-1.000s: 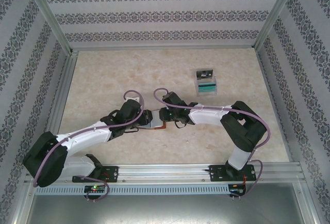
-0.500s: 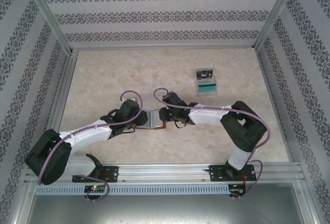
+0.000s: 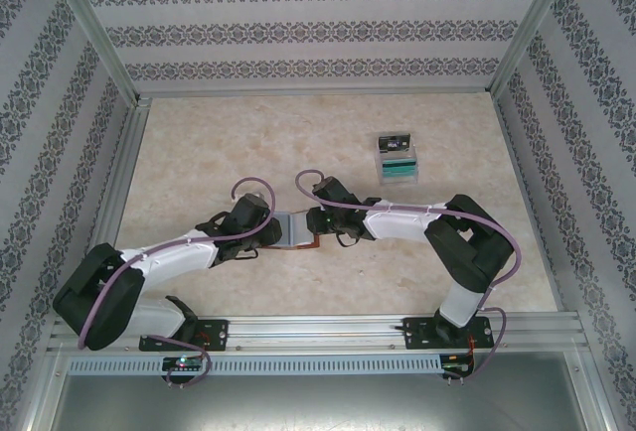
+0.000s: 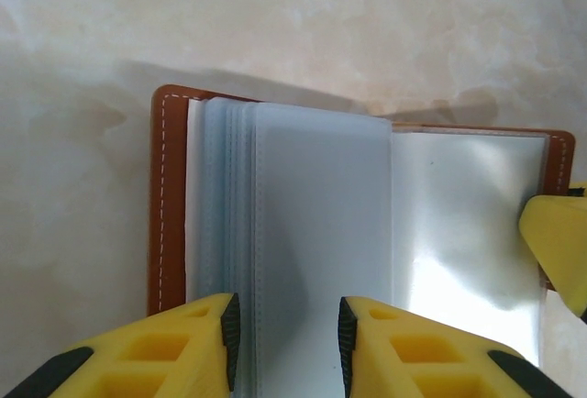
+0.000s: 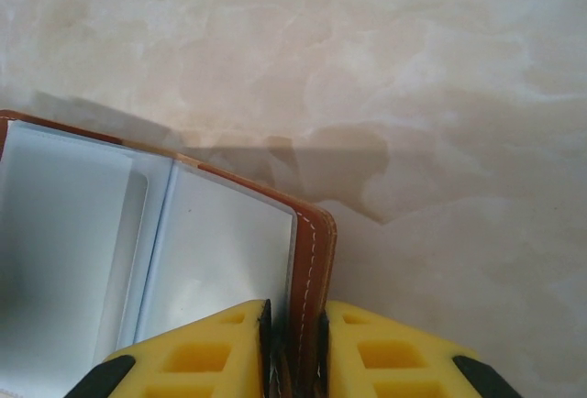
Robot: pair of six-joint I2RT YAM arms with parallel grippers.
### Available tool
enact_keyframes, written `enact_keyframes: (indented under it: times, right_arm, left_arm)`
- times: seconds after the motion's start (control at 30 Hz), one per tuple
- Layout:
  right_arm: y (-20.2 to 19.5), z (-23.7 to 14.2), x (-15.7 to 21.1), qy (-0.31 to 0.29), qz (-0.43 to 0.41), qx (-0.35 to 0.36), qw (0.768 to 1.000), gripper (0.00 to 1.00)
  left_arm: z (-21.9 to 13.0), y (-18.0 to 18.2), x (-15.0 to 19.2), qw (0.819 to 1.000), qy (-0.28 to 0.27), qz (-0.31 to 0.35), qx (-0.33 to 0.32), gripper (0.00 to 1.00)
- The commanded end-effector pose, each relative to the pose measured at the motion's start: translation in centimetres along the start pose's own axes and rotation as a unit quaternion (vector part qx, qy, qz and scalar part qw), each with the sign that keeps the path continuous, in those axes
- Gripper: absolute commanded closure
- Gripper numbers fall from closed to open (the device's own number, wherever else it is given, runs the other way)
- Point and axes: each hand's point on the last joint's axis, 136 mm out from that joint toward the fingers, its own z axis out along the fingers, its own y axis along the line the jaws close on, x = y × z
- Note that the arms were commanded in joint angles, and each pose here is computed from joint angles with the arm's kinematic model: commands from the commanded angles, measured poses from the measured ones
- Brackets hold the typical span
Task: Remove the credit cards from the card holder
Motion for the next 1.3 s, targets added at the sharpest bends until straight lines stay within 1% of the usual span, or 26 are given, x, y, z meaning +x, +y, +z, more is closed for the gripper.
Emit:
enact_keyframes:
  times: [0.0, 0.3, 0.37, 0.43, 0.5, 0.63, 0.7, 0.8, 0.83, 1.07, 1.2, 1.27]
  right_arm:
    - [0.4, 0.1, 0.5, 0.006, -0.010, -0.003, 1.000, 0.77]
    - [0.4, 0.3, 0.6, 0.008, -0.010, -0.002, 1.000, 0.77]
    - [0.5, 0.3, 0.6, 0.008, -0.010, -0.003, 1.000, 0.77]
    - [0.4, 0.3, 0.6, 0.009, -0.009, -0.002, 1.000, 0.77]
    - [0.4, 0.4, 0.7, 0.010, -0.009, -0.002, 1.000, 0.77]
    - [0.4, 0.5, 0.7, 0.011, -0.008, -0.002, 1.000, 0.77]
    - [0.4, 0.5, 0.6, 0.010, -0.008, -0.002, 1.000, 0.77]
    - [0.5, 0.5, 0.7, 0.011, -0.008, -0.003, 1.000, 0.77]
    - [0.5, 0.5, 0.7, 0.011, -0.008, -0.002, 1.000, 0.77]
    - [0.4, 0.7, 0.8, 0.013, -0.006, -0.002, 1.000, 0.77]
    - [0.4, 0.9, 0.8, 0.014, -0.005, -0.003, 1.000, 0.77]
    - [0.4, 0.9, 0.8, 0.014, -0.004, -0.004, 1.000, 0.77]
  left_arm:
    - [0.4, 0.0, 0.1, 1.000, 0.005, -0.007, 0.011, 0.64]
    - [0.5, -2.2, 0.1, 0.998, 0.014, -0.007, 0.064, 0.64]
    - [0.4, -2.4, 0.1, 0.998, 0.014, -0.007, 0.069, 0.62]
    - [0.3, -2.6, 0.0, 0.997, 0.013, -0.005, 0.074, 0.58]
    - [0.2, -2.8, -0.1, 0.997, 0.013, -0.004, 0.077, 0.50]
    - [0.0, -3.0, -0.1, 0.996, 0.013, -0.002, 0.084, 0.42]
    - [0.0, -3.3, -0.1, 0.996, 0.015, -0.001, 0.090, 0.36]
    - [-0.1, -3.8, -0.1, 0.995, 0.016, 0.004, 0.102, 0.24]
    - [-0.2, -4.0, -0.2, 0.994, 0.017, 0.004, 0.104, 0.23]
    - [-1.0, -5.1, -0.4, 0.992, 0.013, 0.011, 0.126, 0.22]
    - [-1.4, -5.9, -0.5, 0.990, 0.011, 0.019, 0.139, 0.16]
    - [-1.4, -6.3, -0.4, 0.989, 0.012, 0.024, 0.146, 0.15]
